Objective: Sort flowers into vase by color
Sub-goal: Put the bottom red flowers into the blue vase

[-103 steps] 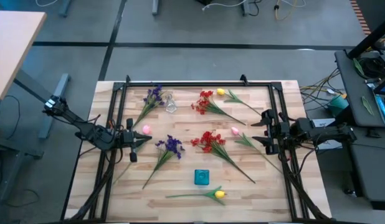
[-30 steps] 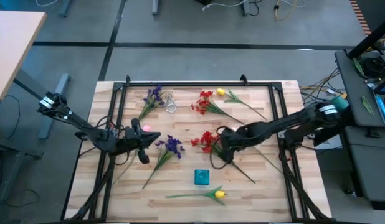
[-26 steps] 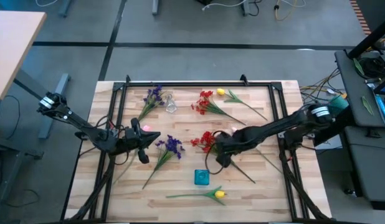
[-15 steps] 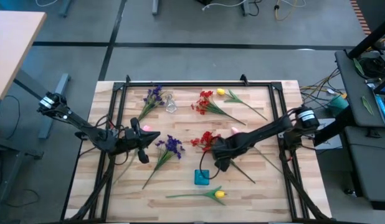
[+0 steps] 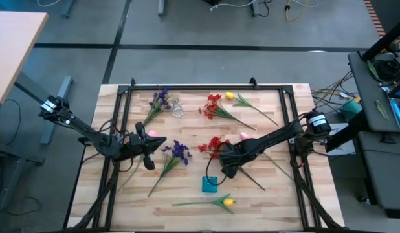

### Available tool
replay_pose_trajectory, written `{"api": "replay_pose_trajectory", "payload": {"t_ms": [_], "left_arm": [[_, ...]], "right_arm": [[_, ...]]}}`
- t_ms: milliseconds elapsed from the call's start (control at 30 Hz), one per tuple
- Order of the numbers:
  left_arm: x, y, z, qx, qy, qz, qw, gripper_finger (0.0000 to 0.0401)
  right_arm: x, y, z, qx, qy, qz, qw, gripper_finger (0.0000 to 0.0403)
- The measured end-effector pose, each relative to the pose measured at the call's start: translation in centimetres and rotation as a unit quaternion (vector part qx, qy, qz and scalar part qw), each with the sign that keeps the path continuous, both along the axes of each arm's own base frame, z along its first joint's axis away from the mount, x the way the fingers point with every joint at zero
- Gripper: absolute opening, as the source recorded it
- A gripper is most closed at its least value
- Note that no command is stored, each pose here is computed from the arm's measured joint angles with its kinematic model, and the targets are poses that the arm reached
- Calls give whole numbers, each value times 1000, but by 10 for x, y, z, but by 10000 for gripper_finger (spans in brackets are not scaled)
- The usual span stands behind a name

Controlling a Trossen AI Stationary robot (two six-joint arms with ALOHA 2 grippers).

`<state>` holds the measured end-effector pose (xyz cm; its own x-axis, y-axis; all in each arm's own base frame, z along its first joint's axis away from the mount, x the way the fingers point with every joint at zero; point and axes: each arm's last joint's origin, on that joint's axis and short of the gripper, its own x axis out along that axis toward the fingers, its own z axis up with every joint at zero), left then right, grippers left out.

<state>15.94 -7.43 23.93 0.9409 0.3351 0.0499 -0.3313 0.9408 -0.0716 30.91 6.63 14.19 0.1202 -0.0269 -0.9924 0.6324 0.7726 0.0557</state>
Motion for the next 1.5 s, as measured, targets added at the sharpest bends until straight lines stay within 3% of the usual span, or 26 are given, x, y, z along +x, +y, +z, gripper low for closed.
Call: {"api": "replay_pose_trajectory", "payload": {"t_ms": [267,400,800,900,1067,1167,1267,1400,1500], "left_arm": [[0,0,0,0,0,0,1000,0],[0,0,0,0,0,0,1000,0],[0,0,-1,3,5,0,1000,0],[1,0,-2,4,7,0,1000,0],[1,-1,-2,5,8,0,1000,0],[1,-1,-2,5,8,0,1000,0],[1,-1,-2,5,8,0,1000,0],[1,-1,-2,4,8,0,1000,0],[1,-1,-3,1,7,-1,1000,0]], "right_arm": [[3,0,0,4,-16,-4,1000,72],[4,1,0,6,-25,-4,1000,21],[2,-3,8,6,-27,-12,1000,18],[1,-7,20,-1,-49,-6,999,18],[-8,-14,57,-64,-121,-1,991,18],[-14,-17,84,-113,-187,7,976,18],[-20,-14,110,-161,-273,30,948,18],[-30,-3,133,-192,-409,79,889,18],[-44,7,144,-202,-501,115,834,18]]}}
